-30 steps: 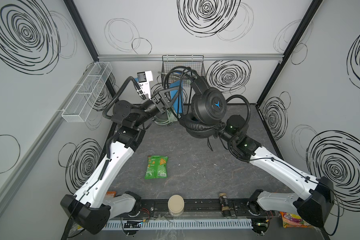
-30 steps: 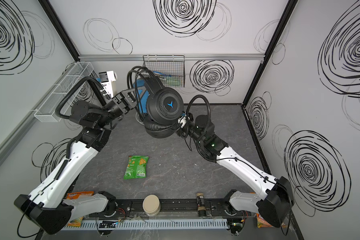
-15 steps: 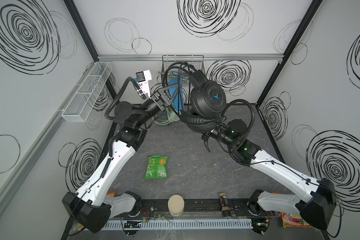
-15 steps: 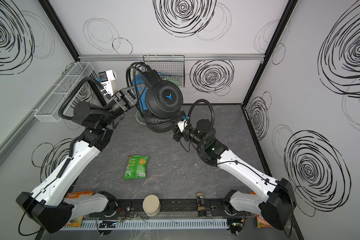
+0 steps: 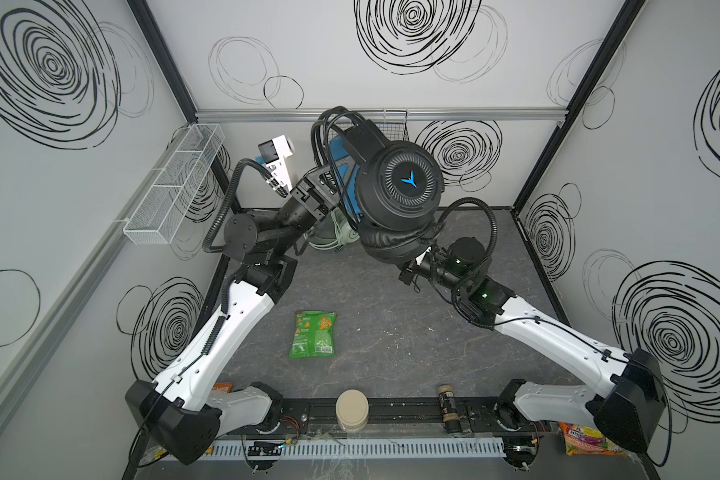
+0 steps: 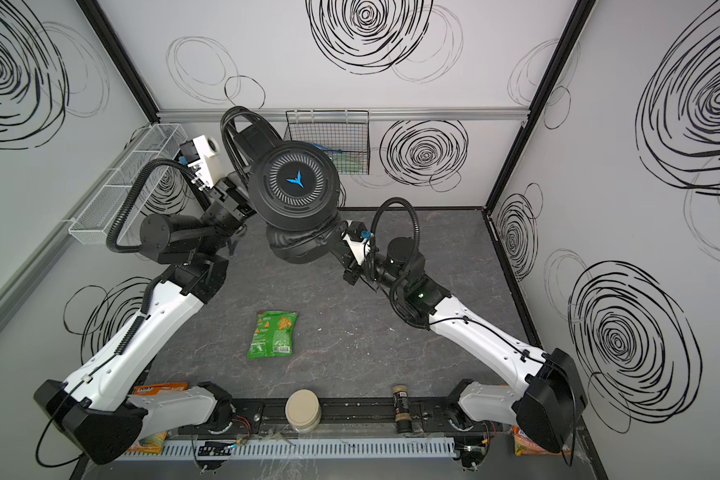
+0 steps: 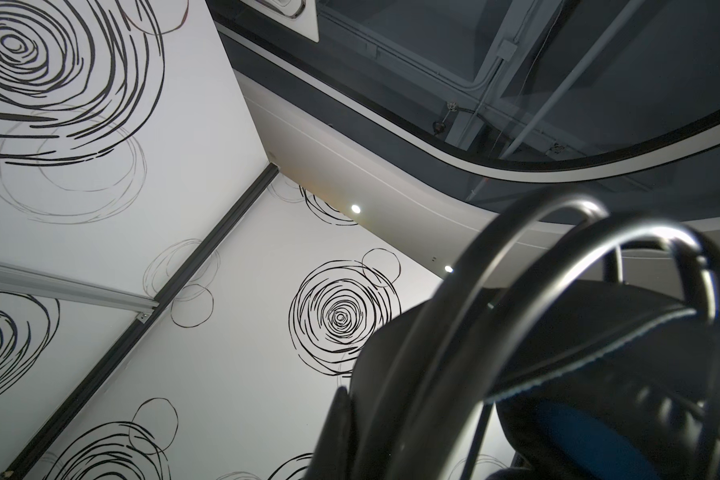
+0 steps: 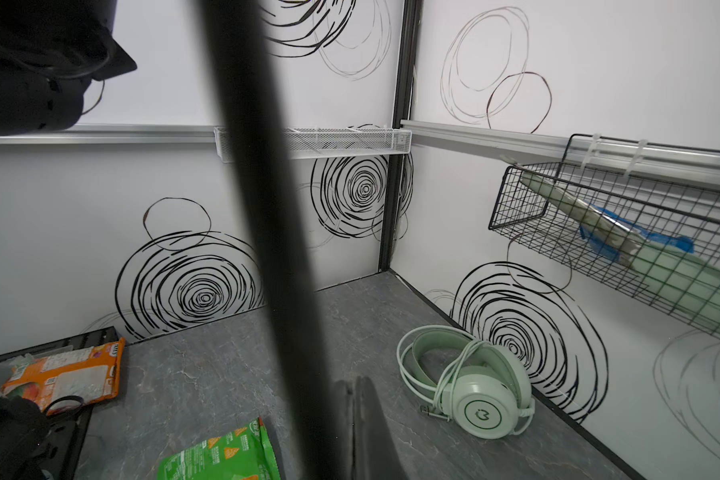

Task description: Wrap the headphones

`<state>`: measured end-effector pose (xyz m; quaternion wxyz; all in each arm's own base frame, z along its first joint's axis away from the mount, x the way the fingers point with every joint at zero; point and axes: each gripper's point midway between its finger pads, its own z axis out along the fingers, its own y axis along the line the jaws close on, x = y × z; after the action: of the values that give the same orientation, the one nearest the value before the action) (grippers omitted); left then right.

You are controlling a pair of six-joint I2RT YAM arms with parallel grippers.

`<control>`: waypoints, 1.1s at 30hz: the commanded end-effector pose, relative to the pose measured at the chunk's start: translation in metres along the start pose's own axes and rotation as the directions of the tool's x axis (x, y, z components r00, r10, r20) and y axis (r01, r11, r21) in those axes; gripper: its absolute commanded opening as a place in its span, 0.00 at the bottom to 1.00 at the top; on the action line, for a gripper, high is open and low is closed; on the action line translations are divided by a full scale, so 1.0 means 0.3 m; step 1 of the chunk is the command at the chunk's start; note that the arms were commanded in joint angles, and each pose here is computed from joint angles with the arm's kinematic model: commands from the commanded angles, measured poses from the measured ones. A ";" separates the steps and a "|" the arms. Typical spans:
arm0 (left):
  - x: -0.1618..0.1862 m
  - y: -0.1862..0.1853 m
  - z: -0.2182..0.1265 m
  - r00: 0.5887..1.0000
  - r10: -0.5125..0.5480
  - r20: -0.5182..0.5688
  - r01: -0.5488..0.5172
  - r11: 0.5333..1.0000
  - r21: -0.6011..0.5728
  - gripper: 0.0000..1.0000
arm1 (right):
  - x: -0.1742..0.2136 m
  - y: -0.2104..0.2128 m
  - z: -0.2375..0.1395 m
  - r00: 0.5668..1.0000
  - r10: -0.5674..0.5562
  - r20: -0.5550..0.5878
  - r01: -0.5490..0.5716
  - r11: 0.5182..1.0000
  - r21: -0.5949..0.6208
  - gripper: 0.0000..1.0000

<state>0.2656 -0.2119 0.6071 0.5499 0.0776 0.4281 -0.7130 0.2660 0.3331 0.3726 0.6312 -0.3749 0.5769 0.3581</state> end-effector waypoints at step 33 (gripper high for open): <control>-0.239 0.557 -0.073 0.935 0.224 0.276 -0.009 0.791 -0.612 0.00 | 0.227 0.111 -0.045 0.975 0.004 -0.223 -0.015 0.999 -0.049 0.03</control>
<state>0.4316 -0.1859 0.5021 0.5851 -0.1696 0.5817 -0.5391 0.2455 0.3379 0.3131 0.5720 -0.4056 0.6242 0.3445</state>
